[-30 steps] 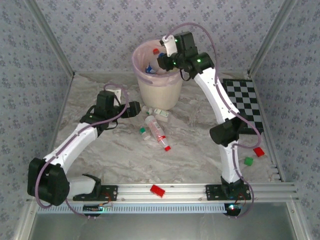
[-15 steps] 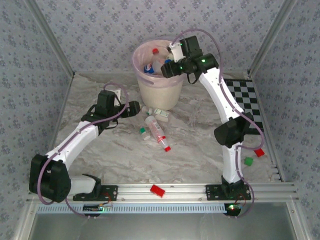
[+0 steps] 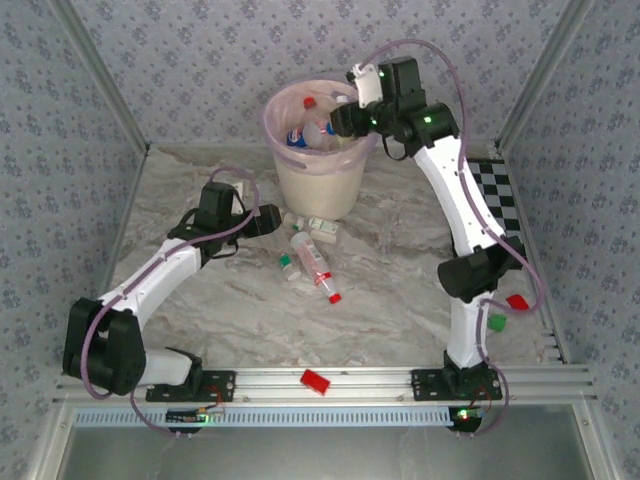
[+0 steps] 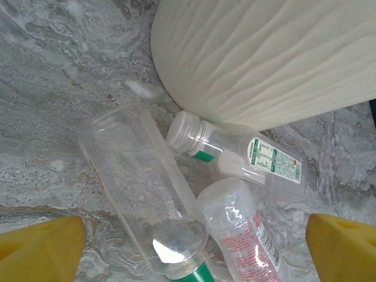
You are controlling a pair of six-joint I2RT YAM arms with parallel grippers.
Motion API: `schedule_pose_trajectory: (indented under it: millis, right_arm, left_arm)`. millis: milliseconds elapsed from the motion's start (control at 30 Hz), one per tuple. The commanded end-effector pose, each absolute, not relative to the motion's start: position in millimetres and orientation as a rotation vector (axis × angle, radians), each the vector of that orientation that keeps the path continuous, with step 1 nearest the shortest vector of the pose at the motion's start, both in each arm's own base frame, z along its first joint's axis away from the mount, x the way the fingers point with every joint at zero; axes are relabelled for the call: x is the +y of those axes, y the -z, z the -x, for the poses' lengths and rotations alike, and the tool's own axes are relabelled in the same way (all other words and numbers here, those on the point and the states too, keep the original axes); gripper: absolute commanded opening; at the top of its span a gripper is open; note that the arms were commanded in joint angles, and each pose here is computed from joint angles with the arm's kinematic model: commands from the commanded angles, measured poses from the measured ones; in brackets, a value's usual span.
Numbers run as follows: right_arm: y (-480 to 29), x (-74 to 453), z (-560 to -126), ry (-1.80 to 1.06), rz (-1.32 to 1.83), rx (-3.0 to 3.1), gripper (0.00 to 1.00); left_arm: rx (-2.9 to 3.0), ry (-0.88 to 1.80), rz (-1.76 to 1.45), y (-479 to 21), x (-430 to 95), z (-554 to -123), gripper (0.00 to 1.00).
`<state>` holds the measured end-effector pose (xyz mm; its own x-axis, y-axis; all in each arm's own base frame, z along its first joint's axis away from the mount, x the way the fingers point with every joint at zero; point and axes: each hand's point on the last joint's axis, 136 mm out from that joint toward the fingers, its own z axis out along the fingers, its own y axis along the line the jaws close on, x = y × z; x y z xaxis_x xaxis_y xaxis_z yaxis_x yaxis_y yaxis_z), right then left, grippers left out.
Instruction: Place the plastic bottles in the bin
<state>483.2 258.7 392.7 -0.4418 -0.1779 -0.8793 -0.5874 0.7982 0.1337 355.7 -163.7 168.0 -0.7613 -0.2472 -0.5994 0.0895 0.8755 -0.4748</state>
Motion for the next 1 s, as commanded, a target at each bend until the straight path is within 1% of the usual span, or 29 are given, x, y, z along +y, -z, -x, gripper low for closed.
schedule_pose_trajectory:
  millis: [0,33,100,333,400,500,533,567,600,667,767,900,967]
  right_arm:
    - [-372.0,279.2,-506.0,-0.616,0.551,2.028,0.41]
    - [-365.7,281.8,-511.4,-0.622,0.547,2.038,0.37]
    - [-350.3,287.2,-518.9,-0.638,0.546,2.067,0.32]
    - [-296.0,299.9,-512.1,-0.649,0.603,2.197,0.3]
    - [-293.9,298.7,-509.4,-0.637,0.61,2.205,0.3]
    - [-309.1,295.6,-505.8,-0.63,0.607,2.176,0.31]
    - [-318.2,293.0,-503.8,-0.625,0.605,2.158,0.33]
    - [-328.0,290.6,-500.6,-0.617,0.606,2.14,0.37]
    - [-336.7,286.9,-498.2,-0.606,0.604,2.123,0.42]
    - [-359.6,278.2,-487.4,-0.572,0.627,2.071,0.55]
    - [-385.0,261.9,-469.4,-0.547,0.614,2.02,0.66]
    - [-398.9,236.0,-442.5,-0.531,0.575,1.985,0.73]
    - [-396.2,217.9,-429.2,-0.52,0.531,1.987,0.79]
  left_arm:
    - [2.408,0.619,0.173,-144.4,-158.7,-351.4,0.96]
    - [2.419,0.621,0.186,-139.0,-158.8,-350.0,0.96]
    - [2.437,0.626,0.21,-128.7,-159.7,-348.1,0.96]
    - [2.509,0.597,0.274,-95.3,-157.4,-339.6,0.93]
    - [2.516,0.599,0.282,-90.8,-157.8,-338.5,0.92]
    - [2.519,0.608,0.291,-87.7,-160.3,-339.2,0.91]
    - [2.516,0.613,0.293,-88.3,-161.4,-340.1,0.9]
    - [2.517,0.617,0.293,-88.2,-163.0,-340.2,0.9]
    - [2.518,0.621,0.294,-87.7,-164.6,-340.0,0.9]
    - [2.521,0.635,0.292,-87.4,-168.8,-338.8,0.89]
    - [2.525,0.642,0.284,-87.2,-174.5,-335.3,0.88]
    - [2.54,0.648,0.312,-79.5,-177.2,-332.0,0.86]
    - [2.54,0.679,0.322,-77.0,-182.3,-330.8,0.88]
